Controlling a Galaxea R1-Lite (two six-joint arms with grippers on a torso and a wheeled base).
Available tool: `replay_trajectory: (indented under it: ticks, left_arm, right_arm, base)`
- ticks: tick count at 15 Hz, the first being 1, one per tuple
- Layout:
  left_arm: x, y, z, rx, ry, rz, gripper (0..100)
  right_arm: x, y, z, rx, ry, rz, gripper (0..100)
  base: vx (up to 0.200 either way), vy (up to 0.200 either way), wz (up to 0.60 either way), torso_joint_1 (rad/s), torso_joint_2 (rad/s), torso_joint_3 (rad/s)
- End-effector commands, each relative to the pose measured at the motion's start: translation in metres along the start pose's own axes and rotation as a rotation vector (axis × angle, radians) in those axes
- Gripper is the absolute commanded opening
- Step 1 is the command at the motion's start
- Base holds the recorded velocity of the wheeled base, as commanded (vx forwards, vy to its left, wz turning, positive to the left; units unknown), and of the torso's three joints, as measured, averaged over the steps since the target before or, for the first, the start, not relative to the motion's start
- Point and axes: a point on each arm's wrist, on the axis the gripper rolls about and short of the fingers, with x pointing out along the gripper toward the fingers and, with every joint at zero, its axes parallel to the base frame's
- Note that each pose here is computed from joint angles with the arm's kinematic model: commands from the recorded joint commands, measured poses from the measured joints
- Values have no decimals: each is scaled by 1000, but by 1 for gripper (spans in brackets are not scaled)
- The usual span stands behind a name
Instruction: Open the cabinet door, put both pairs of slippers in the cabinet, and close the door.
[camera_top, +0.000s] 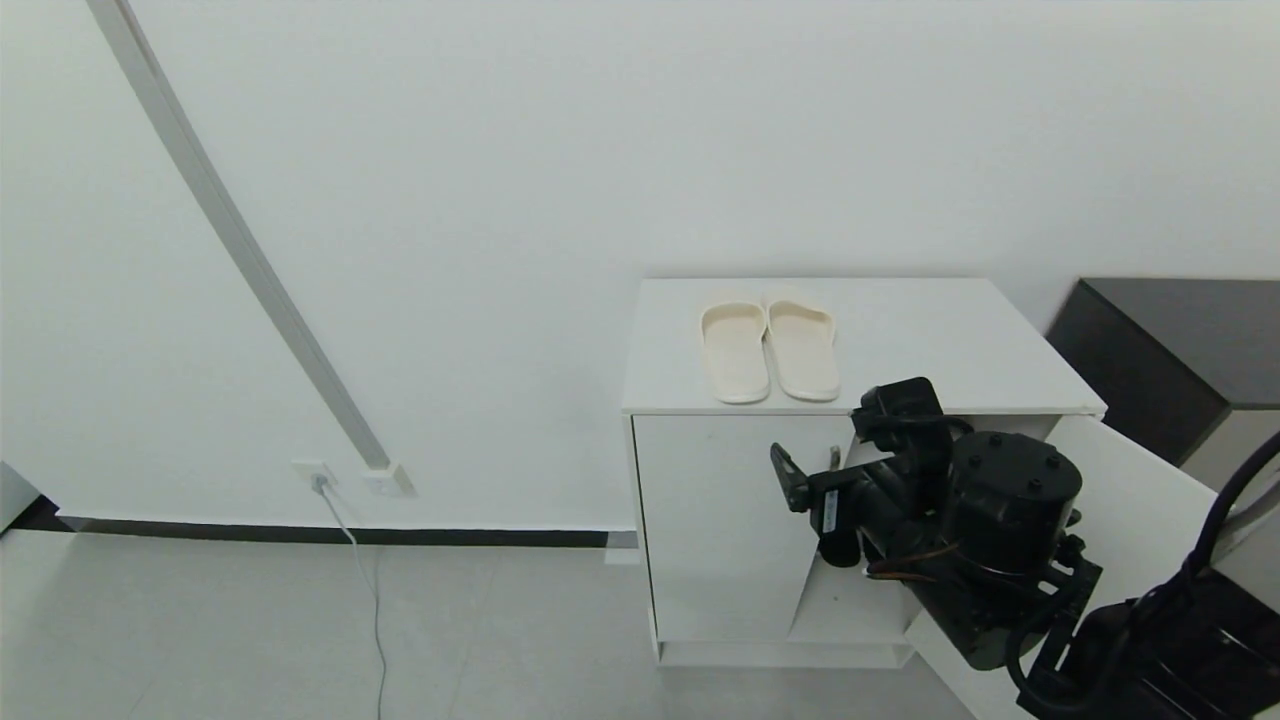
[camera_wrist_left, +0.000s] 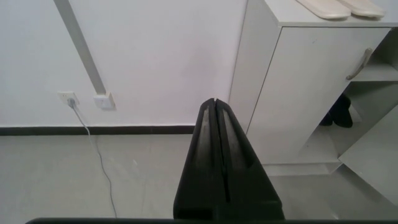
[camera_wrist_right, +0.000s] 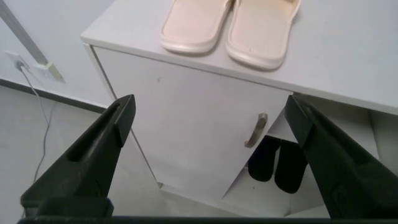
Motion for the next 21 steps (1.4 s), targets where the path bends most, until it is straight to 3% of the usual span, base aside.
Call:
replay_trajectory:
  ticks: [1,4,6,8,9,15,21]
  left_arm:
    - [0,0,0,4,1,-3,0]
    - [0,0,0,3,1,-3,0]
    - [0,0,0,1,0,-2,0]
    - [0,0,0,1,1,-2,0]
    - [0,0,0,4,0,-2,0]
    - [0,0,0,1,-2,-2,0]
    - [0,0,0,1,-2,-2,0]
  right_arm:
    - [-1,1,1,-2,-1,4,100]
    - [0,3,0,-2,3,4,100]
    - [8,5,1,27,56,-2,100]
    - [17,9,14,99,193,-53,100]
    - [19,10,19,117,221,-77,100]
    - [24,13,19,135,229,-96,100]
    - [26,15,10,128,237,-95,100]
  base:
    - [0,0,0,-2,-2,173]
    - [0,0,0,7,4,191]
    - [0,0,0,5,0,200]
    - [0,0,0,-2,0,98]
    - [0,0,0,0,0,0]
    - [0,0,0,0,0,0]
    - [200,0,0,2,2,5]
